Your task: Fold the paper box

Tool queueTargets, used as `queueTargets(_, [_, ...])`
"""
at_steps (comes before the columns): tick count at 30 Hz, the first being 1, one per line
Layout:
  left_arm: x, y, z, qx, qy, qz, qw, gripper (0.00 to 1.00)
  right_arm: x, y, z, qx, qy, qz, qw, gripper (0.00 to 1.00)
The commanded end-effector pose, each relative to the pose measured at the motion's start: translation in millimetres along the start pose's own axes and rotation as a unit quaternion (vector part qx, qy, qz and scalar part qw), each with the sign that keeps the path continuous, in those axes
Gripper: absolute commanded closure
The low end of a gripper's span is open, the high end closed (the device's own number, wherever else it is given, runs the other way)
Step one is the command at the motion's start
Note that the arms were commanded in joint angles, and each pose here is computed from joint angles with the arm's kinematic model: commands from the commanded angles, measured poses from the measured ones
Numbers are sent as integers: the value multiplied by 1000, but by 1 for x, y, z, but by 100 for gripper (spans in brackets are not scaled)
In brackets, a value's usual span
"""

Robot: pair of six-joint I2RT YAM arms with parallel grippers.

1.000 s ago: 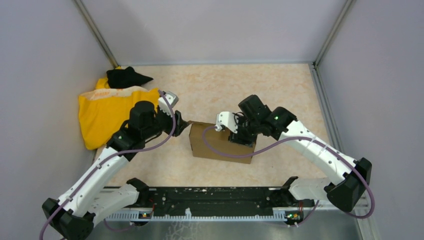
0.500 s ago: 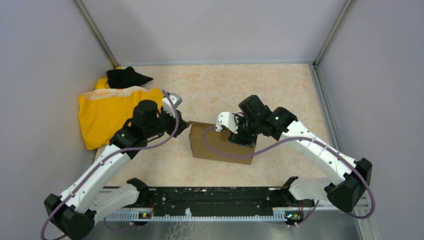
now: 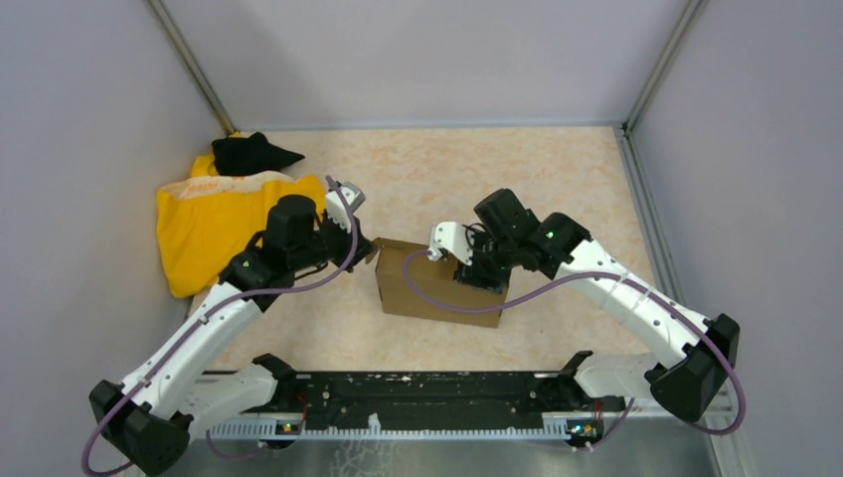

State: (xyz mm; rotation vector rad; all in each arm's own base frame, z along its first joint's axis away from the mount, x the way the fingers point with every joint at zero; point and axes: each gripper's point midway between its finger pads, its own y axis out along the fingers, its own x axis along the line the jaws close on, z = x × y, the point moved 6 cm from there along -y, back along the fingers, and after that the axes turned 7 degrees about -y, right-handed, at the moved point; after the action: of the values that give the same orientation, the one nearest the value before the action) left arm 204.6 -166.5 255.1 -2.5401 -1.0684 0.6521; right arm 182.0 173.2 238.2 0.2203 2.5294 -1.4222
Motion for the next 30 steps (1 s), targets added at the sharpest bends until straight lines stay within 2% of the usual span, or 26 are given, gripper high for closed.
queueTargets(1, [-5,-4,-11,-8,-15,3,1000,97,8,3,4,9,14,-29,999,78])
queueTargets(9, [-9,-2,-14,0,-39,9,999,100,11,9,5,14,18,-30,999,82])
queueTargets(30, [-21,3,-29,17,-115,21,993,100,17,17,7,20,24,-20,999,83])
